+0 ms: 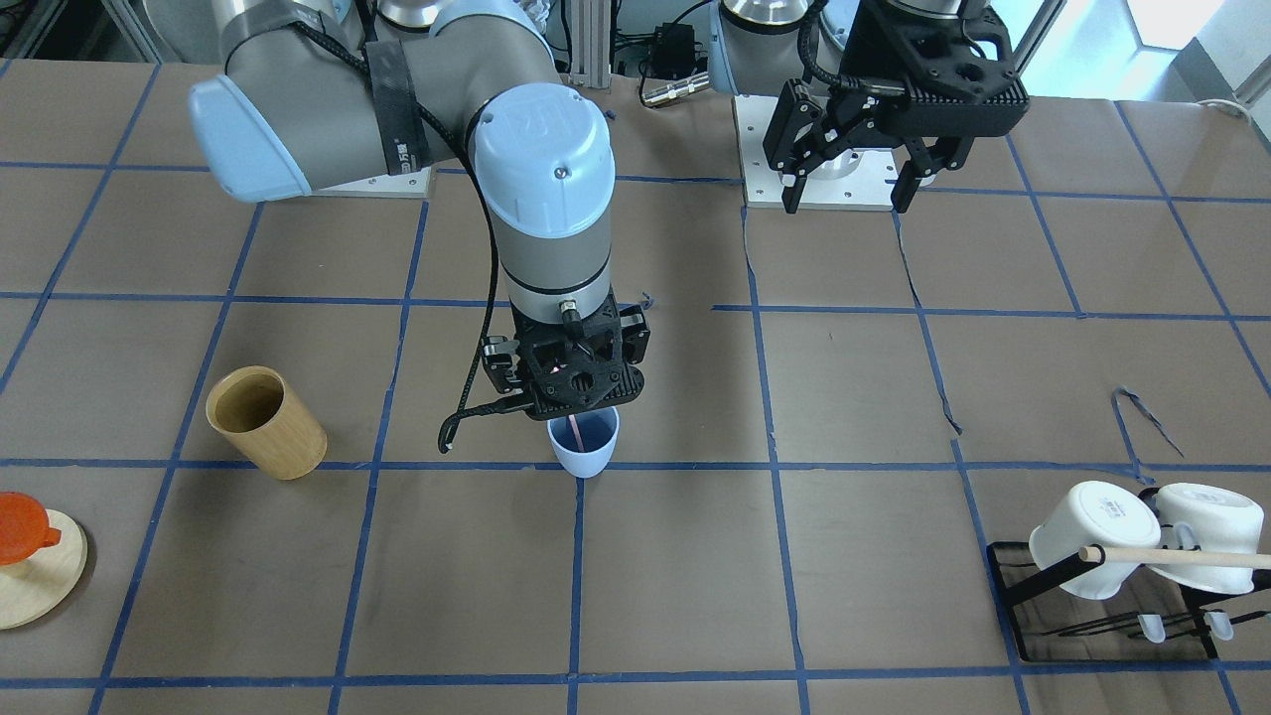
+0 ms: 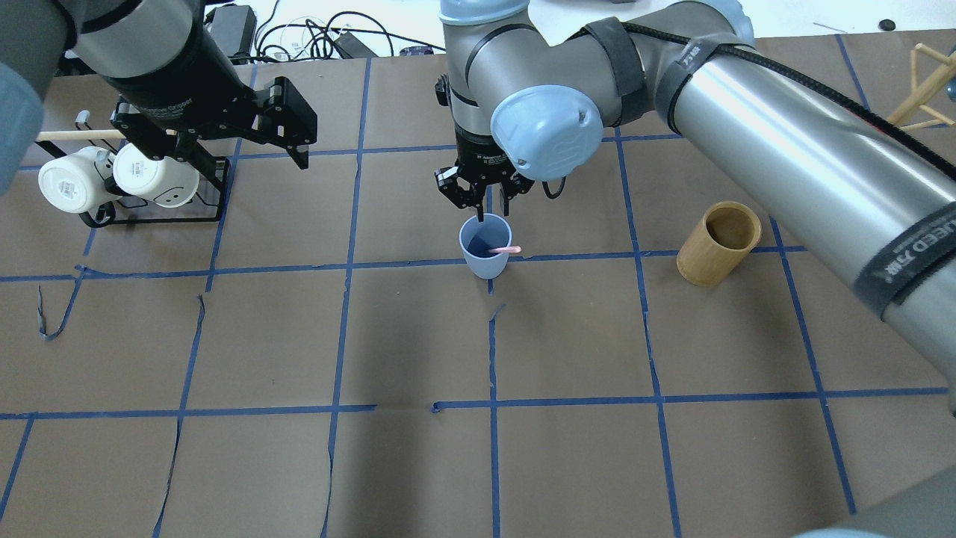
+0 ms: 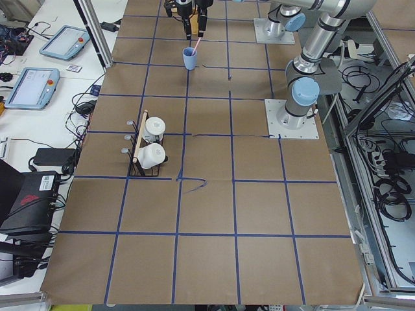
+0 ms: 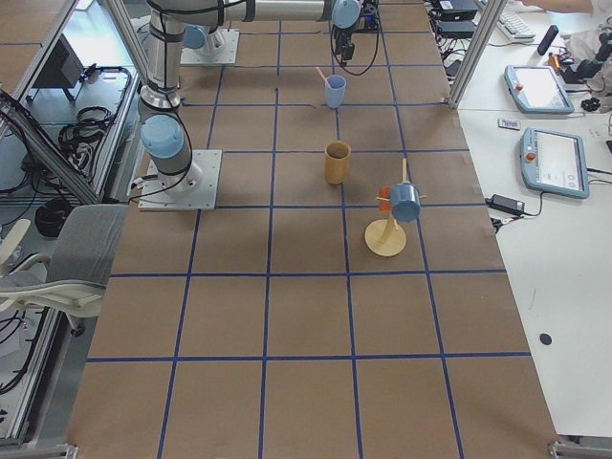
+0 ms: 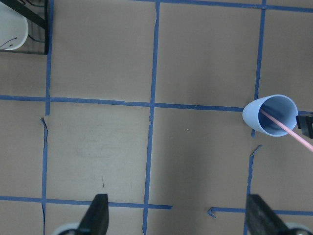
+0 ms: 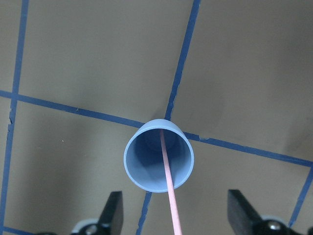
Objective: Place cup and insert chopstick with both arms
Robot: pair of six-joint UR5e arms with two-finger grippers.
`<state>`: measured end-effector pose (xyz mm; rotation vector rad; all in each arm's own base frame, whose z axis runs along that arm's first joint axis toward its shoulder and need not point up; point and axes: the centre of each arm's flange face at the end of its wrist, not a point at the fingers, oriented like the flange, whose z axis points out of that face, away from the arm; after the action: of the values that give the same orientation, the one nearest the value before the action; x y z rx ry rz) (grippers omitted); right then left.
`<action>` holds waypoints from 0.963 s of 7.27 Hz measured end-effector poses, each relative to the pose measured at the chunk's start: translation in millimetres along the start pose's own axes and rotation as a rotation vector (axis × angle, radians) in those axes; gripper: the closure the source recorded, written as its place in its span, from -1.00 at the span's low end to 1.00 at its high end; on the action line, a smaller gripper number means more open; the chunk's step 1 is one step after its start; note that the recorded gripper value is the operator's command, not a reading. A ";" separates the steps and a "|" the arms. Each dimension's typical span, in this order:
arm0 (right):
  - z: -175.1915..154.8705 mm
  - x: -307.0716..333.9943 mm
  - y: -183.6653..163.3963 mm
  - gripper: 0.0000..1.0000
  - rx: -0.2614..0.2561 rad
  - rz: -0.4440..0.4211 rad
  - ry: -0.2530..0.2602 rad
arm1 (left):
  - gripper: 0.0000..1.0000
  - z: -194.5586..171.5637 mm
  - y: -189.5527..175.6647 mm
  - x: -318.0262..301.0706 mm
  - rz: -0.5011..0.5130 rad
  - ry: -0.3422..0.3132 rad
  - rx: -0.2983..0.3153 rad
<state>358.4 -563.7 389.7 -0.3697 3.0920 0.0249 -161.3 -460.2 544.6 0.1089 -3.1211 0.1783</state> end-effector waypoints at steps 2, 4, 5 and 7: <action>-36.8 28.7 -13.5 -0.98 0.033 0.020 0.004 | -1.00 0.2 0.6 -0.2 0.000 -0.001 -0.003; -82.3 105.5 -4.4 -0.97 0.070 0.055 0.014 | -1.00 -0.1 1.1 -0.3 0.000 -0.002 -0.004; -106.2 130.0 19.2 -0.97 0.096 0.024 0.023 | -1.00 -0.3 1.1 -0.3 0.000 -0.002 -0.004; -148.4 145.1 79.4 -0.97 0.152 -0.013 0.036 | -1.00 -0.4 2.0 -0.4 0.000 -0.003 -0.008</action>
<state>194.9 -523.5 534.7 -0.3888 3.1003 -0.2180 -161.0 -458.1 544.8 0.1090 -3.1241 0.1658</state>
